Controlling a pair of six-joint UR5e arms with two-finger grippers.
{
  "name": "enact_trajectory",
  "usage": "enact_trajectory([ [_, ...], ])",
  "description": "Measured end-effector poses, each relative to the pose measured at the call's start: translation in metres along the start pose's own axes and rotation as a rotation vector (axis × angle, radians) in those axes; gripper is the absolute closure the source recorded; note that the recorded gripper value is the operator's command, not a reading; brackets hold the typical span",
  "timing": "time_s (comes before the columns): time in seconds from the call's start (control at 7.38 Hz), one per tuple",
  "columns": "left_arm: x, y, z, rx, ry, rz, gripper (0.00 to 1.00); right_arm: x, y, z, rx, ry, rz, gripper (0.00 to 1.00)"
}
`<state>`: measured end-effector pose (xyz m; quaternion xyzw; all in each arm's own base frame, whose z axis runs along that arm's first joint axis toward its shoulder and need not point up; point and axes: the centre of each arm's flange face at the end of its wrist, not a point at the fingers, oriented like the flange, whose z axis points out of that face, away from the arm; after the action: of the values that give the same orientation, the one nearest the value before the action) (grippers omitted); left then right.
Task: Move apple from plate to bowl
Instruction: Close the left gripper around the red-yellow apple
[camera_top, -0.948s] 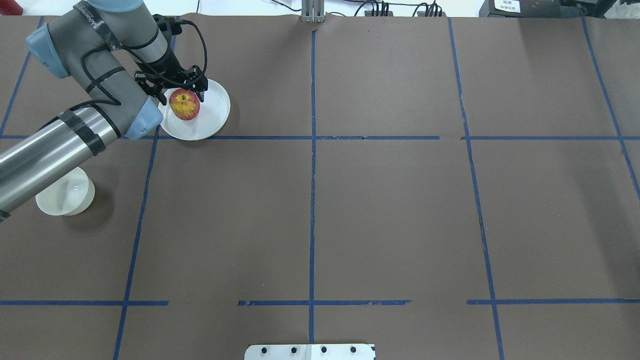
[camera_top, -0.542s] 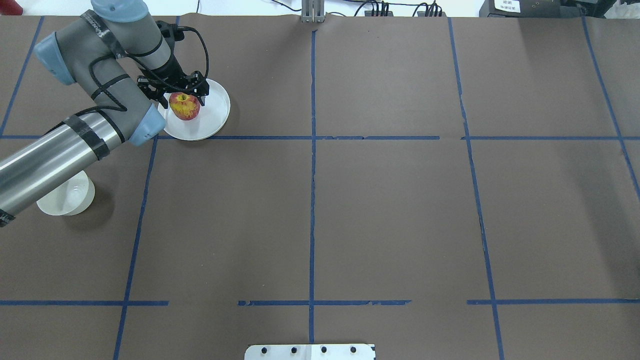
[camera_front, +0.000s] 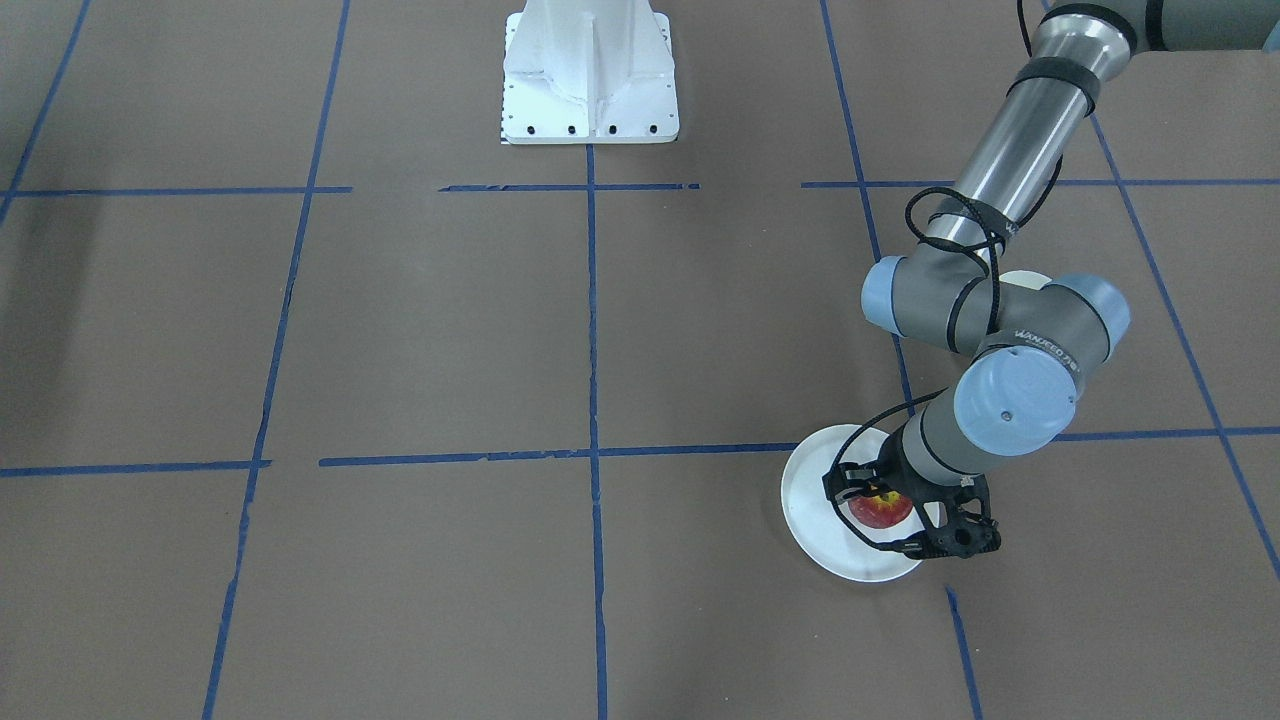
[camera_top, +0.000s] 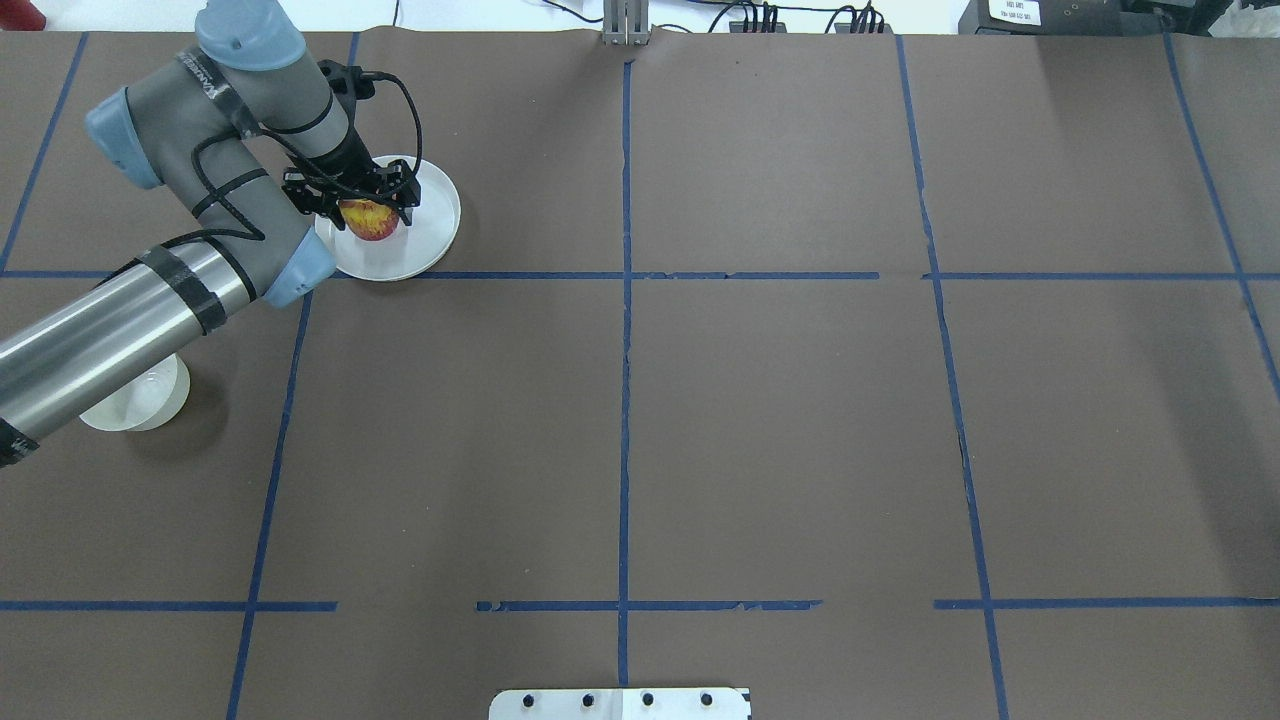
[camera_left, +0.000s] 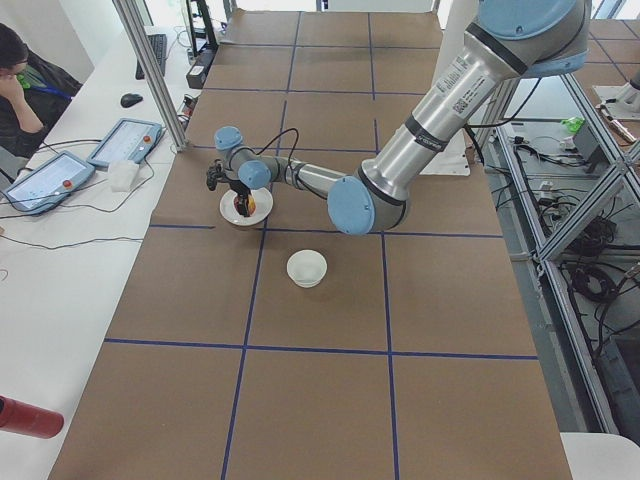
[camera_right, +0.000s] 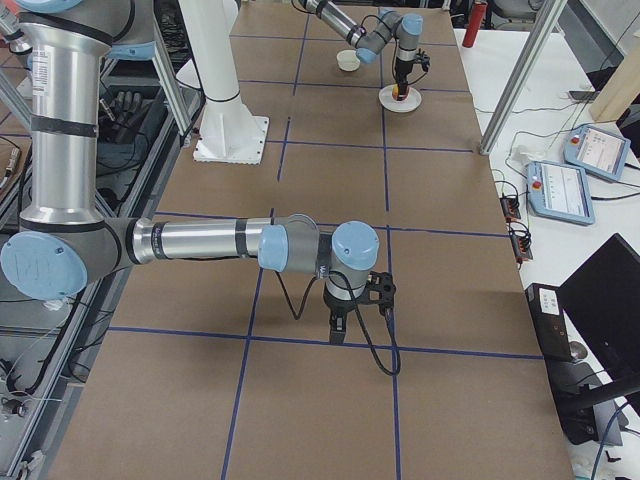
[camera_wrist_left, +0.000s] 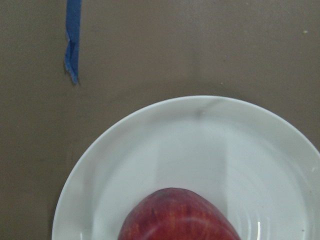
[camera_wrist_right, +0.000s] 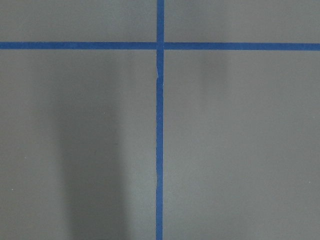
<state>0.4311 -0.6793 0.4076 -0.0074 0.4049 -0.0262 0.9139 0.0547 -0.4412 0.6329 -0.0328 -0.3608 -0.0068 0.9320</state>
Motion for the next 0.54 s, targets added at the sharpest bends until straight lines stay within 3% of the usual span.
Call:
enact_trajectory([
  [0.14, 0.001, 0.0, 0.0, 0.002, 0.002, 0.006, 0.81, 0.0, 0.0, 0.0, 0.0, 0.0, 0.0, 0.0],
  [0.54, -0.025, -0.004, -0.051, 0.055, 0.023, 0.004, 0.84, 0.0, 0.0, 0.0, -0.001, 0.0, 0.0, 0.0],
])
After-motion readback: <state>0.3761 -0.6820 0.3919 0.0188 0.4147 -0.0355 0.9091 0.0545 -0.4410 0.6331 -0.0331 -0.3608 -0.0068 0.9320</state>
